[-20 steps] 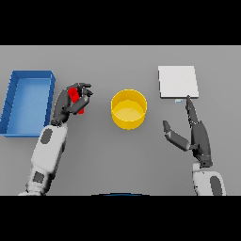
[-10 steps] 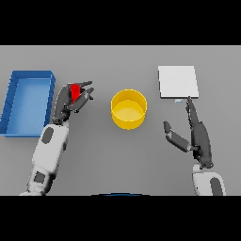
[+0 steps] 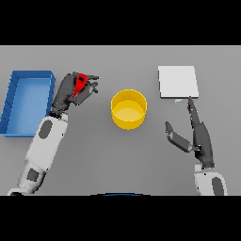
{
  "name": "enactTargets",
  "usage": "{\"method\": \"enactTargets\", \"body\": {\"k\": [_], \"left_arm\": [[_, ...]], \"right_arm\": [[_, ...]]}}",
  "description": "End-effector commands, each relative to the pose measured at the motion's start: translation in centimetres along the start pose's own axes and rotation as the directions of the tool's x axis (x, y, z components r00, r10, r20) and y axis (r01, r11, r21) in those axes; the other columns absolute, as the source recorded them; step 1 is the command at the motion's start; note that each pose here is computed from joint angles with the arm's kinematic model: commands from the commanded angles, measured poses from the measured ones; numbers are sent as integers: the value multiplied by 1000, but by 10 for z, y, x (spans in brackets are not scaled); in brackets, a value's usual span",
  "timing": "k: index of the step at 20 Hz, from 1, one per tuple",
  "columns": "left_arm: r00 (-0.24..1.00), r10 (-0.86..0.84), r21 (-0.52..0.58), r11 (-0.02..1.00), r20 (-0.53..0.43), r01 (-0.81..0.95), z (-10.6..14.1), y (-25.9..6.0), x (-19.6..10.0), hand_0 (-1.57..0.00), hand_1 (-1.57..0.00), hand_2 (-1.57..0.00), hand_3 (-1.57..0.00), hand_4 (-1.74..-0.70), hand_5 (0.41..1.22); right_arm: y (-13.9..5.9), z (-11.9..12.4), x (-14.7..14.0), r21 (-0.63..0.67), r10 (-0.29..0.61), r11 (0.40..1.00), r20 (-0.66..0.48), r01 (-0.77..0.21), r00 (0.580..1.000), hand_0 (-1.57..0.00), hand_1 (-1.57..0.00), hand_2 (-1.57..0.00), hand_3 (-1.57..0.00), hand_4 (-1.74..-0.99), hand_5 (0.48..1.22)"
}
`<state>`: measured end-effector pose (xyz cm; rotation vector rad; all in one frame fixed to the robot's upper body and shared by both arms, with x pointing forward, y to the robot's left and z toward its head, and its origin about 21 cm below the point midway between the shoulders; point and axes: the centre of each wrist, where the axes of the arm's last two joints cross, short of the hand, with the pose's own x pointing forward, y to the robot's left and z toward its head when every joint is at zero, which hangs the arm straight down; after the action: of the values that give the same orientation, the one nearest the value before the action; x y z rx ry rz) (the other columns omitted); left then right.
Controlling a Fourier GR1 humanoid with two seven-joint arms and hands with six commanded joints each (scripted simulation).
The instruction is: Pick up the red beaker and tilt it to pour out 1 green nut into yellow bowl. Pick up the yellow bowl and place it on the metallic measuring scale.
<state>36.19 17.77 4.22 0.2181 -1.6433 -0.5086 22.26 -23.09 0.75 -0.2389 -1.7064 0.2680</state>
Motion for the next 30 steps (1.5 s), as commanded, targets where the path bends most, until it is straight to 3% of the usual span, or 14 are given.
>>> {"method": "enactTargets", "body": {"k": [1, 6, 10, 15, 18, 20, 21, 25, 30], "left_arm": [[999, -46, -25, 999, -7, 46, -2, -1, 3, -1564, -1565, -1565, -1562, -1733, 1125], [985, -173, -83, 982, -14, 171, -18, -8, 19, -1564, -1565, -1565, -1562, -1733, 1112], [906, -423, -119, 900, -16, 418, -28, -11, 33, -1568, -1568, -1568, -1567, -1738, 1131], [685, -722, -166, 667, 98, 727, -37, -27, 49, -1570, -1570, -1570, -1570, -1740, 1161], [563, -811, -161, 541, 161, 826, -42, -27, 62, -1571, -1571, -1571, -1570, -1740, 1190], [481, -849, -177, 451, 217, 875, -45, -31, 65, -1571, -1571, -1571, -1571, -1649, 1201], [434, -867, -173, 401, 244, 900, -48, -32, 71, -1571, -1571, -1571, -1571, -1666, 1205], [247, -905, -189, 190, 347, 963, -55, -46, 87, -1571, -1571, -1571, -1277, -1701, 1215], [21, -873, -158, -64, 487, 985, -60, -57, 95, -1571, -1571, -1571, -1475, -1726, 1219]], "right_arm": [[1, -3, 1, -2, 3, 1000, -9, -3, 1000, 1, 1, 1, 1, -1256, 671], [8, -3, 5, 6, 1, 1000, -24, -1, 1000, 1, 1, 1, 1, -1256, 678], [3, 1, 4, 7, 3, 1000, -27, -2, 1000, 1, 1, 1, 1, -1252, 685], [4, -3, 8, 14, -4, 1000, -35, 5, 999, 1, 1, 1, 1, -1267, 698], [10, -3, 7, 16, -11, 1000, -43, 12, 999, 1, 1, 1, 1, -1274, 704], [7, 0, 6, 4, -11, 1000, -28, 11, 1000, 1, 1, 1, 1, -1284, 705], [10, 1, 5, 11, -22, 1000, -32, 22, 999, 1, 1, 1, 1, -1283, 702], [8, 0, -1, -8, -50, 999, -24, 50, 998, 1, 1, 1, 1, -1292, 678], [9, -1, 1, -22, -92, 996, -18, 92, 996, 1, 1, 1, 1, -1291, 648]]}}
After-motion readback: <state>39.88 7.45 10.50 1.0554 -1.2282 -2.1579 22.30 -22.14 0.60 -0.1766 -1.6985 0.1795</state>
